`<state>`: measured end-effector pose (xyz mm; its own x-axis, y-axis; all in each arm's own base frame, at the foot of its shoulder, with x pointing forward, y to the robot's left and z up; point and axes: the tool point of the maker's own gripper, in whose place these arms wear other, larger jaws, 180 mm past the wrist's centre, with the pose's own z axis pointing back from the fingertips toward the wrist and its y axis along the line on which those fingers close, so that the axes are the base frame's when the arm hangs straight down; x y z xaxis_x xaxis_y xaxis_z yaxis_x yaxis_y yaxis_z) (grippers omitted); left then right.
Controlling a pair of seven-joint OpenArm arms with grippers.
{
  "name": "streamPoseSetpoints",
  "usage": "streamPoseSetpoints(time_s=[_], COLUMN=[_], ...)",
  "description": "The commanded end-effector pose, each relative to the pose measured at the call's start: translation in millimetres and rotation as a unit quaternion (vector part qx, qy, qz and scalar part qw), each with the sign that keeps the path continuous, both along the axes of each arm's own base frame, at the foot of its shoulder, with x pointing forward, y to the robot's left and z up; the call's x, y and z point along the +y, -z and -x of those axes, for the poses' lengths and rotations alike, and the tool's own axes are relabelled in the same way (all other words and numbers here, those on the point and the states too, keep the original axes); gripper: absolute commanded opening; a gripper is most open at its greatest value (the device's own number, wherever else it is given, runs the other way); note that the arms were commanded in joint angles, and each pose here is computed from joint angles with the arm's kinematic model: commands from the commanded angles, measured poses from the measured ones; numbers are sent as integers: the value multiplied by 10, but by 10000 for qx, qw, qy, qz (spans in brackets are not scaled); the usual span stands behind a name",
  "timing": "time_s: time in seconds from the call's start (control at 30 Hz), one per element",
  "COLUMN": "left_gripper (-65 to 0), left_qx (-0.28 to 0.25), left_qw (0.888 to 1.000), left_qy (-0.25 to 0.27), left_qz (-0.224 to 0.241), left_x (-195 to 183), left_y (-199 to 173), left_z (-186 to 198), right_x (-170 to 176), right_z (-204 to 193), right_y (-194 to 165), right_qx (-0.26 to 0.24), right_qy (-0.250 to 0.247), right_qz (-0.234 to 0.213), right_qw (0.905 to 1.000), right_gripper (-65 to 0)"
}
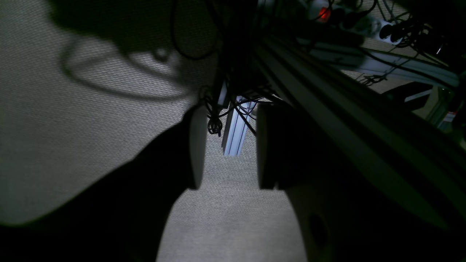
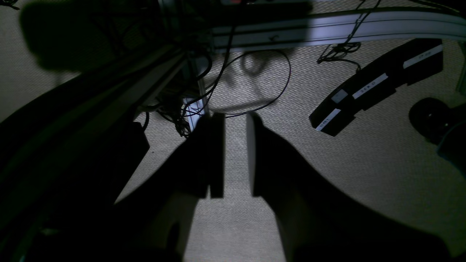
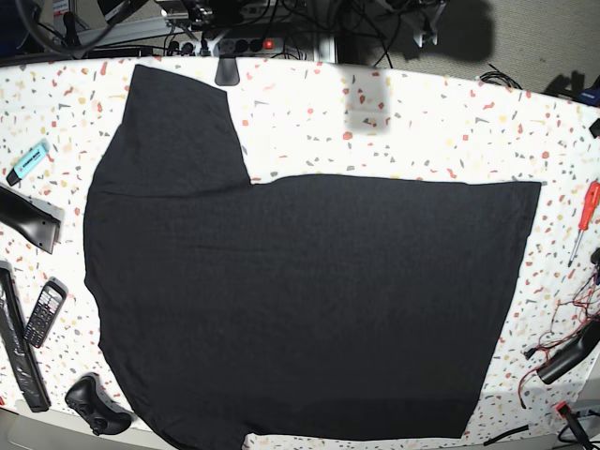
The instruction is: Fold the T-shirt properly
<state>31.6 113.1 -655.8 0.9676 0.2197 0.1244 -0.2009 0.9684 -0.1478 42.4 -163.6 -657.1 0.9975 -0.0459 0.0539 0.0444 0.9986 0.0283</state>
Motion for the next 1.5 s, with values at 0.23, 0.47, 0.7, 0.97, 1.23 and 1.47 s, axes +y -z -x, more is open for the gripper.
streamPoseSetpoints(time_s=[0.23, 0.47, 0.7, 0.97, 1.23, 1.47], left_gripper=[-435, -435, -435, -435, -435, -435], left_qx=[42, 35, -69, -9, -284, -780], left_qw=[10000, 10000, 9999, 9993, 9983, 9950], left_qy=[68, 69, 72, 355, 364, 502], left_qz=[-6, -9, -31, -109, -357, -364], left_x=[38, 41, 46, 63, 230, 375], left_y=[-26, -26, -31, -26, -126, -404], left_z=[-48, -50, -87, 25, 216, 238], right_x=[8, 24, 16, -65, -270, -454], right_z=[-52, -49, -43, 21, 270, 451], right_y=[-12, -13, -12, -12, -58, -257], right_qx=[-84, -82, -66, 38, 8, -284], right_qy=[-25, -55, -214, -917, -1638, -1257], right_qz=[-134, -182, -147, -36, 101, 2], right_qw=[9999, 9998, 9996, 9958, 9864, 9917], right_gripper=[-540, -540, -540, -540, -540, -540])
